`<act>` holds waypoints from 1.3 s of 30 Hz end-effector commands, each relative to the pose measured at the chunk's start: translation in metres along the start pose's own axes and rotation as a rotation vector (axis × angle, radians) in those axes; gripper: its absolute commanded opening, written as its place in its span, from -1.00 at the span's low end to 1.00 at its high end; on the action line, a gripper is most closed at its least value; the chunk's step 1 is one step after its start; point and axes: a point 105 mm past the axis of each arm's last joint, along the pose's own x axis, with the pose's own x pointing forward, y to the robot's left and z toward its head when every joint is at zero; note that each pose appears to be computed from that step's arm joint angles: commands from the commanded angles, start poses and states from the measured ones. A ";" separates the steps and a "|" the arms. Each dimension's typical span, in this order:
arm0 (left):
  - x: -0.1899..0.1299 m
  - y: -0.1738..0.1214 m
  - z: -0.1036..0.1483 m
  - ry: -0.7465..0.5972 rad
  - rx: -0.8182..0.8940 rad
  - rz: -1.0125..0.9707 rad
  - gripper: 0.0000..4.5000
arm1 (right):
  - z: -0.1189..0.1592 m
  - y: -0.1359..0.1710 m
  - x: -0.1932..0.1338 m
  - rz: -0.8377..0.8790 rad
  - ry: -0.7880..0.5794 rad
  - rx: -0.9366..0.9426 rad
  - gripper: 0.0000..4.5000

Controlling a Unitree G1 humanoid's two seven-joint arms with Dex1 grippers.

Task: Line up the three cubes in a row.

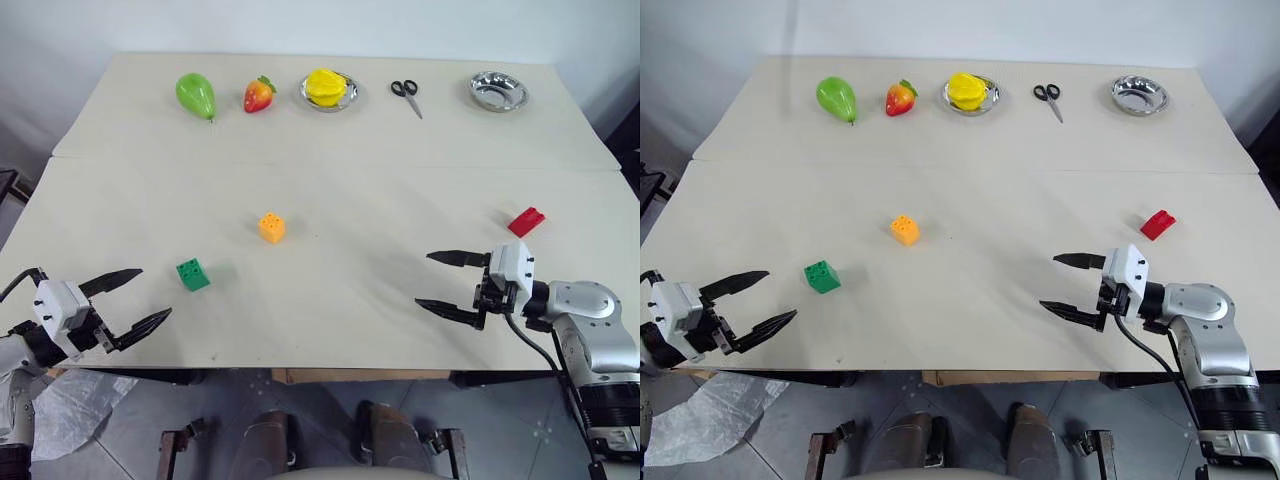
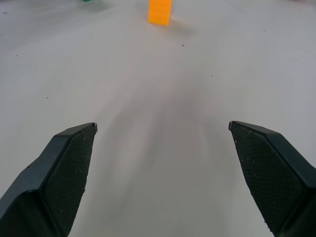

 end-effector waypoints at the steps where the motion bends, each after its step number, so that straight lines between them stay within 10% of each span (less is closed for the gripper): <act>1: -0.004 0.003 0.005 0.012 0.021 0.012 0.99 | 0.012 -0.002 -0.001 -0.023 -0.039 -0.043 1.00; 8: 0.011 -0.022 0.065 -0.129 -0.238 -0.208 0.99 | 0.023 -0.028 -0.044 -0.389 -0.104 0.013 1.00; 20: 0.116 -0.087 0.089 -0.189 -0.023 -0.465 0.99 | -0.034 -0.041 -0.150 -1.167 0.094 0.087 1.00; 39: 0.132 -0.095 0.099 -0.245 -0.013 -0.524 0.99 | -0.023 -0.142 -0.128 -0.844 0.278 0.137 1.00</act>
